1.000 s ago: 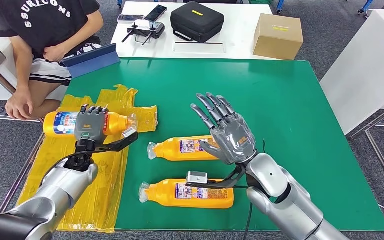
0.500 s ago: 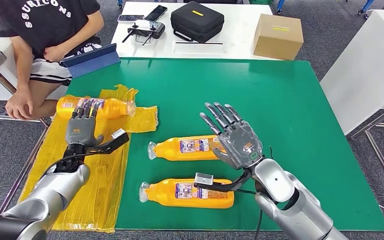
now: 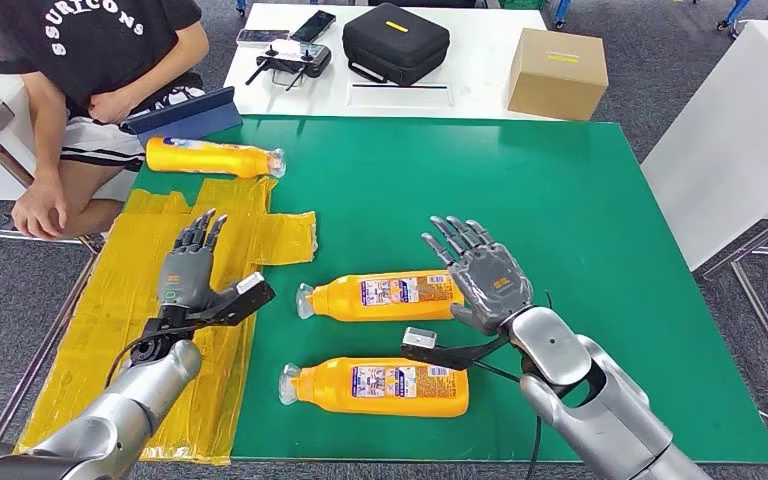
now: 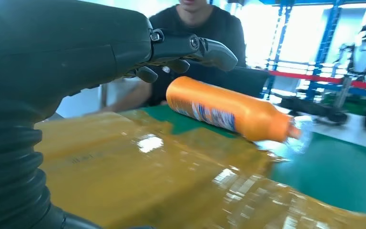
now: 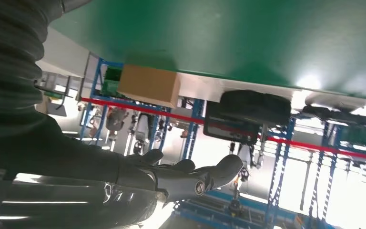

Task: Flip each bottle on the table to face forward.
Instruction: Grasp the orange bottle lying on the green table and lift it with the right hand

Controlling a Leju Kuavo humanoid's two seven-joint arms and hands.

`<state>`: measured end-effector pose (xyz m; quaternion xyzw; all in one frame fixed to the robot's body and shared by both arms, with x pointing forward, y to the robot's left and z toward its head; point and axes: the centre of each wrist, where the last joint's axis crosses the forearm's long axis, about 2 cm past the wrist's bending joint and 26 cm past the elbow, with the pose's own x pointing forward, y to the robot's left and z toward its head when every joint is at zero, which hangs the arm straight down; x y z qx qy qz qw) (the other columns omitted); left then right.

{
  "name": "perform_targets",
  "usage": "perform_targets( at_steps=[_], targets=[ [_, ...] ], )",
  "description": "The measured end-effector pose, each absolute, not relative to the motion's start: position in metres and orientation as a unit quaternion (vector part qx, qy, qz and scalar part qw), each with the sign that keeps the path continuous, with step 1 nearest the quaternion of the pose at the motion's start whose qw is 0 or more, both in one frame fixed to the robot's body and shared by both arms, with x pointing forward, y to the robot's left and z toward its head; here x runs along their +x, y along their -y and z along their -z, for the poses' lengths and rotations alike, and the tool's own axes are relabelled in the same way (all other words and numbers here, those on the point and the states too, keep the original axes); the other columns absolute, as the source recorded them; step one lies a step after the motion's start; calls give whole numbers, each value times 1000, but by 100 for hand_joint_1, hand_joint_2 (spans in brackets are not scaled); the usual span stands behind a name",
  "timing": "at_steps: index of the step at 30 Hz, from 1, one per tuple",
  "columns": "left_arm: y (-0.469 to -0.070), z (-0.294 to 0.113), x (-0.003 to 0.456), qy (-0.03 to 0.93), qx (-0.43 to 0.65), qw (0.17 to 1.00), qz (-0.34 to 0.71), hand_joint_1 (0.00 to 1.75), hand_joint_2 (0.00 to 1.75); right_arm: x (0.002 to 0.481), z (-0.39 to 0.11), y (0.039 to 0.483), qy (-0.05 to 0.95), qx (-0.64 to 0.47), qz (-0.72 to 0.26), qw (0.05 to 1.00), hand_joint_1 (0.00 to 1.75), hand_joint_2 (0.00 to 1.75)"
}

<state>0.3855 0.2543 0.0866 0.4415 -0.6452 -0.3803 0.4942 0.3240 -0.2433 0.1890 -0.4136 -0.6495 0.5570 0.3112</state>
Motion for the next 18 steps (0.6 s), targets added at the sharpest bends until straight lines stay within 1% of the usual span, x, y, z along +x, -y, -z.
perform_targets(
  at_steps=[3,6,9,13,18],
  targets=[
    [-245,-85,383,671,394,515,359,0,175,330,-187,248,637,-404,-565,334,0,175],
    [-230,-84,377,718,301,551,302,0,175,342,-183,257,618,-386,-575,372,0,175],
    [-212,-90,370,750,235,569,242,0,175,360,-184,270,606,-367,-581,400,0,175],
    [-193,-100,358,772,190,572,199,0,175,383,-188,283,597,-360,-583,419,0,175],
    [-180,-104,349,786,173,560,196,0,175,392,-185,283,587,-355,-587,430,0,175]
  ],
)
